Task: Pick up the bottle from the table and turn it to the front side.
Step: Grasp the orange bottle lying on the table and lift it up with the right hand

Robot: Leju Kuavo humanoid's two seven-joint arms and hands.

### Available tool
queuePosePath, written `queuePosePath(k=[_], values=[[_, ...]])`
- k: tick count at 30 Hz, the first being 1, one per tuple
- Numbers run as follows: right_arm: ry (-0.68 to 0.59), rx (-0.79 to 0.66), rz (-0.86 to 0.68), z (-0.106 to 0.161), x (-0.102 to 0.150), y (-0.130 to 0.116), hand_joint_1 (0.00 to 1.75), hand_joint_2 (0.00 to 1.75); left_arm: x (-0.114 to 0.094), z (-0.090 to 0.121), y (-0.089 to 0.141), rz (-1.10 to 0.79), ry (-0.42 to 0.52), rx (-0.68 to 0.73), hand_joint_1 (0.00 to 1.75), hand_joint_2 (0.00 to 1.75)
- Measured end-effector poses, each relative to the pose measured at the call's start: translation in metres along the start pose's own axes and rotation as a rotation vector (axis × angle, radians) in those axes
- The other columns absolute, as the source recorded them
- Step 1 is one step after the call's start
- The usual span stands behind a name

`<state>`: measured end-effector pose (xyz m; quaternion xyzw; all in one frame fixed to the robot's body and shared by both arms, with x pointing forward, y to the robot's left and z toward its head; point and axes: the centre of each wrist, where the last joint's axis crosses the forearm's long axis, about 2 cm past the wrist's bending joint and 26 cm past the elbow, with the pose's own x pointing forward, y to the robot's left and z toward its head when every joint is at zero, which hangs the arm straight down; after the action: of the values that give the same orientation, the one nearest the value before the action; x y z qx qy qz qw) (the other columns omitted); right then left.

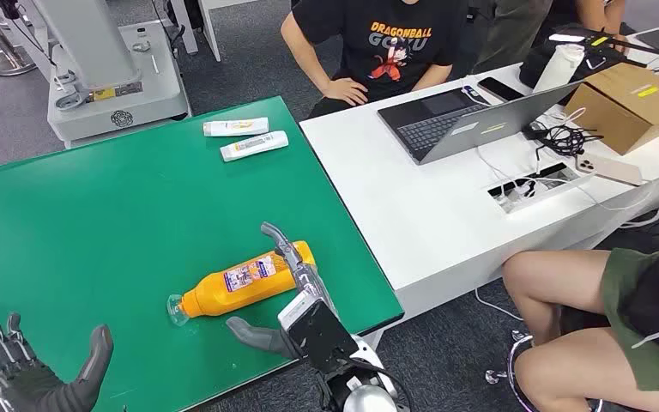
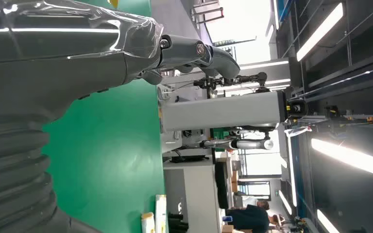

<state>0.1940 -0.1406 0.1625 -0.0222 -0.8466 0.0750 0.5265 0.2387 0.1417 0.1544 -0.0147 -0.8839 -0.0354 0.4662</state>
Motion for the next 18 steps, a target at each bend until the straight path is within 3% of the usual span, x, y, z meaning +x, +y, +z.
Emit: queuePosePath(k=[5, 9, 18], values=[[-0.001, 0.003, 0.014, 0.001, -0.001, -0.001, 0.0, 1.75, 0.0, 0.0, 0.0, 0.002, -0.001, 0.002, 0.0, 1.75], [-0.039, 0.036, 0.115, 0.0, -0.002, -0.008, 0.0, 1.75, -0.001, 0.001, 0.002, 0.007, -0.013, 0.021, 0.0, 1.75], [-0.139, 0.239, 0.389, -0.029, -0.016, -0.066, 0.0, 1.75, -0.005, 0.001, 0.004, 0.032, -0.024, 0.013, 0.0, 1.75]])
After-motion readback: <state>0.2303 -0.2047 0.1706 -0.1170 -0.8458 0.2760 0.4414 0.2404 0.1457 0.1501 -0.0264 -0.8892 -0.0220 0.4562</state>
